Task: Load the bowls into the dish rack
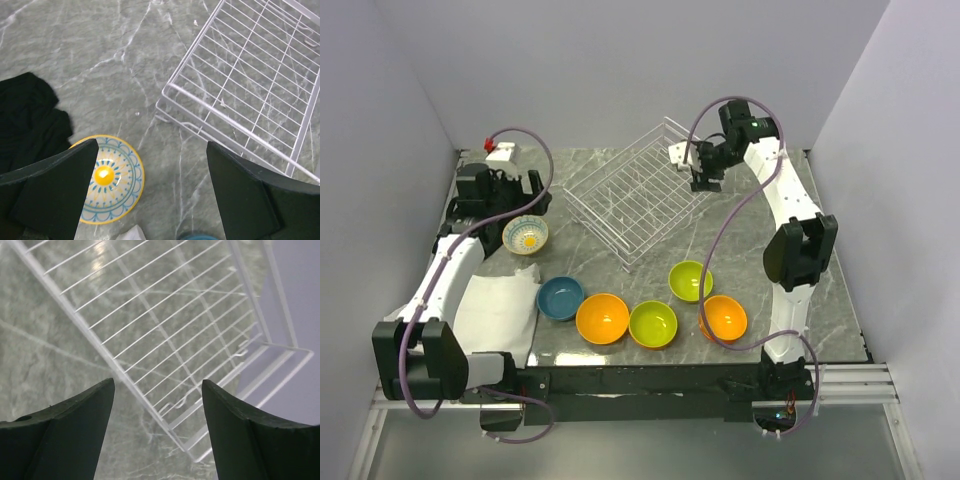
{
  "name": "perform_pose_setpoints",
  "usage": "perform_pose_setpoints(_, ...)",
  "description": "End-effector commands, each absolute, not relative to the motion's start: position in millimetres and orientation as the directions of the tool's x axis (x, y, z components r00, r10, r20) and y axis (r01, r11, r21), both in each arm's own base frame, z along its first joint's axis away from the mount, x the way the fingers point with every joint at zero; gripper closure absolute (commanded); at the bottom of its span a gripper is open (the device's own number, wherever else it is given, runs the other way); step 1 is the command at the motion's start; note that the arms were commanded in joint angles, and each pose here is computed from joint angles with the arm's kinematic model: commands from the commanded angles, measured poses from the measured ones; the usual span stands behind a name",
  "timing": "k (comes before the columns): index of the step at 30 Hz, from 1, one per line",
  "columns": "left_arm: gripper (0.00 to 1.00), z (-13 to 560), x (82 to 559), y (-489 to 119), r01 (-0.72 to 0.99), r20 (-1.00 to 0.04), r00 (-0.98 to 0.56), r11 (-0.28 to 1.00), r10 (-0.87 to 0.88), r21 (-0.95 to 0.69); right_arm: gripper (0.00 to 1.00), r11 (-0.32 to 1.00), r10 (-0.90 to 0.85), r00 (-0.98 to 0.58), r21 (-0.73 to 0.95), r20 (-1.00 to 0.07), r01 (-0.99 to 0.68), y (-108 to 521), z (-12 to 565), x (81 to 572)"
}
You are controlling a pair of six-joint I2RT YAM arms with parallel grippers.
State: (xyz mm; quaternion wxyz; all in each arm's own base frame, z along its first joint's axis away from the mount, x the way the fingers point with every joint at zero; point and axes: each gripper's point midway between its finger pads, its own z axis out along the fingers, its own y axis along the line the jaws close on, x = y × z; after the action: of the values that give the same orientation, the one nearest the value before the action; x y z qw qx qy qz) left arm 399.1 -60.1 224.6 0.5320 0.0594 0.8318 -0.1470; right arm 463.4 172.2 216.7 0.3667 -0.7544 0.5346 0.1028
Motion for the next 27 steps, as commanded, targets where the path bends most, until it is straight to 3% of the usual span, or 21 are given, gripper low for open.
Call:
perform_pose_setpoints(1,0.03,233,387,-47,0.248,-0.913,-0.401,0.95,-0.08,-0.192,0.2,-0.367,-0.744,0.47,-0.298,-0.474,-0.881,157,187,411)
perform_pose_setpoints(6,0.03,232,385,-38,0.228,-0.913,-0.399,0.955,-0.084,-0.188,0.18,-0.462,-0.74,0.529,-0.257,-0.415,-0.849,154,167,399)
perform_pose_setpoints(16,0.03,228,383,-28,0.204,-0.907,-0.409,0.958,-0.104,-0.202,0.23,-0.464,-0.761,0.511,-0.214,-0.4,-0.859,156,146,415)
perform_pose_setpoints(24,0.03,230,390,-25,0.197,-0.907,-0.407,0.959,-0.108,-0.203,0.49,-0.448,-0.794,0.476,-0.166,-0.378,-0.878,150,130,421)
perform_pose_setpoints(27,0.03,230,392,-23,0.181,-0.906,-0.406,0.961,-0.12,-0.209,0.65,-0.437,-0.806,0.461,-0.151,-0.371,-0.886,148,125,422)
